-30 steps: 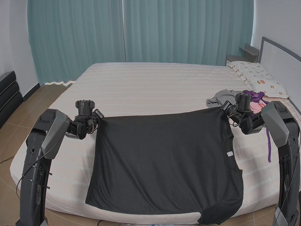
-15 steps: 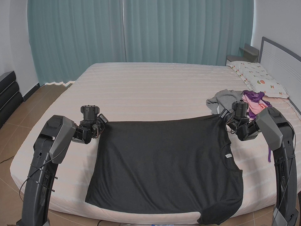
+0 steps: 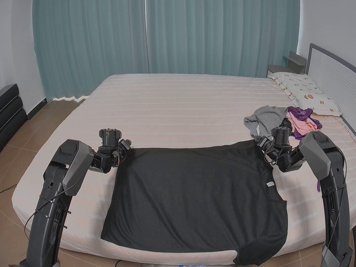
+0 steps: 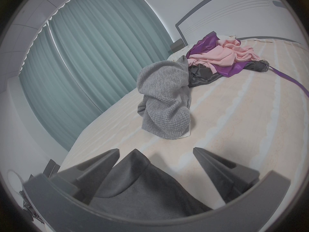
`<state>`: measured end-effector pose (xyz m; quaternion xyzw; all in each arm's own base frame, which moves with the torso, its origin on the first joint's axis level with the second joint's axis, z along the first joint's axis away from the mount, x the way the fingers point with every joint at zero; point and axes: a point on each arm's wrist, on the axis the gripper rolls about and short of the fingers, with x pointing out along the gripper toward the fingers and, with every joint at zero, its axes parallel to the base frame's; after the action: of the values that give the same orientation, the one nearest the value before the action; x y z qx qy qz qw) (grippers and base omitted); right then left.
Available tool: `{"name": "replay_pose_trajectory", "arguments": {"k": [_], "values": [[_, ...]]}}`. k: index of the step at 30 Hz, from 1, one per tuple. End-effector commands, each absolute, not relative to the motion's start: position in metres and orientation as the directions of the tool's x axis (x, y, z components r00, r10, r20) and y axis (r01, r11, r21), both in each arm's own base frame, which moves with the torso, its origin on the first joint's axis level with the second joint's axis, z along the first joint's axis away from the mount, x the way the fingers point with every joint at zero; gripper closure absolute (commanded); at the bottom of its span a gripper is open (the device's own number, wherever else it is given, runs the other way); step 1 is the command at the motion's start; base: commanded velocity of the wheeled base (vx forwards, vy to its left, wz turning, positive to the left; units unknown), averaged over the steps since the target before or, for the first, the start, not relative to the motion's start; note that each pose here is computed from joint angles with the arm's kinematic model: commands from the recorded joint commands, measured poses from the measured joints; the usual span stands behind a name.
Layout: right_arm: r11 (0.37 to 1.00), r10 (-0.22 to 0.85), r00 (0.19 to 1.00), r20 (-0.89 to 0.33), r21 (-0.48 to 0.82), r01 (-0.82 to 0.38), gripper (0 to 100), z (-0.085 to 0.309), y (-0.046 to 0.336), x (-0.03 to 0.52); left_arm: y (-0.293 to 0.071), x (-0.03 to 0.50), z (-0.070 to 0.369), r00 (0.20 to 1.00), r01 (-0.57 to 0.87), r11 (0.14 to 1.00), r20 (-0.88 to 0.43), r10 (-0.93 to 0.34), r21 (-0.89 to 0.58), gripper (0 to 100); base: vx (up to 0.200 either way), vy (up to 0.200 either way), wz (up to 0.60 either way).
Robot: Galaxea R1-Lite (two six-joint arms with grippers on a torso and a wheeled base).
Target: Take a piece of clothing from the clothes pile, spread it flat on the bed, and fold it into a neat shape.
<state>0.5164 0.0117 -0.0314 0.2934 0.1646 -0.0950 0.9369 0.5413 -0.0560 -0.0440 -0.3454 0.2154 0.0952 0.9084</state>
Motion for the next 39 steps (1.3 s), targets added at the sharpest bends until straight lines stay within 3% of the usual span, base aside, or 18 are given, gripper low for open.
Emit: {"name": "replay_pose_trajectory", "arguments": {"k": [1, 9, 14, 20, 29, 34, 39], "values": [[0.799, -0.088, 0.931, -0.356, 0.532, 0.279, 0, -0.001, 0.000, 0.504, -0.050, 0.539, -0.039, 0.886, -0.340, 0.735, -0.462, 0.040, -0.587, 0, 0.000, 0.000, 0.00], [0.779, 0.027, 0.905, -0.425, 0.576, 0.248, 0, 0.055, -0.014, 0.427, -0.030, 0.511, 0.029, 0.893, -0.358, 0.691, -0.445, 0.059, -0.627, 0, 0.000, 0.000, 0.00], [0.767, 0.095, 0.878, -0.469, 0.597, 0.236, 0, 0.074, -0.015, 0.357, -0.021, 0.463, 0.066, 0.870, -0.377, 0.687, -0.493, 0.031, -0.622, 0, 0.000, 0.000, 0.00], [0.769, 0.116, 0.819, -0.563, 0.572, 0.284, 0, 0.056, -0.011, 0.286, -0.024, 0.392, 0.079, 0.819, -0.390, 0.644, -0.568, -0.084, -0.658, 0, 0.000, 0.000, 0.00], [0.753, 0.118, 0.845, -0.522, 0.602, 0.267, 0, 0.040, -0.006, 0.220, -0.046, 0.310, 0.081, 0.764, -0.384, 0.649, -0.621, -0.177, -0.657, 0, 0.000, 0.000, 0.00], [0.720, 0.135, 0.806, -0.576, 0.616, 0.319, 0, 0.025, -0.005, 0.206, -0.059, 0.289, 0.068, 0.709, -0.450, 0.597, -0.672, -0.213, -0.664, 0, -0.080, 0.000, 0.00], [0.684, 0.145, 0.825, -0.547, 0.658, 0.315, 0, 0.027, -0.007, 0.205, -0.067, 0.275, 0.055, 0.678, -0.438, 0.607, -0.687, -0.262, -0.663, 0, -0.200, 0.000, 0.00]]}}
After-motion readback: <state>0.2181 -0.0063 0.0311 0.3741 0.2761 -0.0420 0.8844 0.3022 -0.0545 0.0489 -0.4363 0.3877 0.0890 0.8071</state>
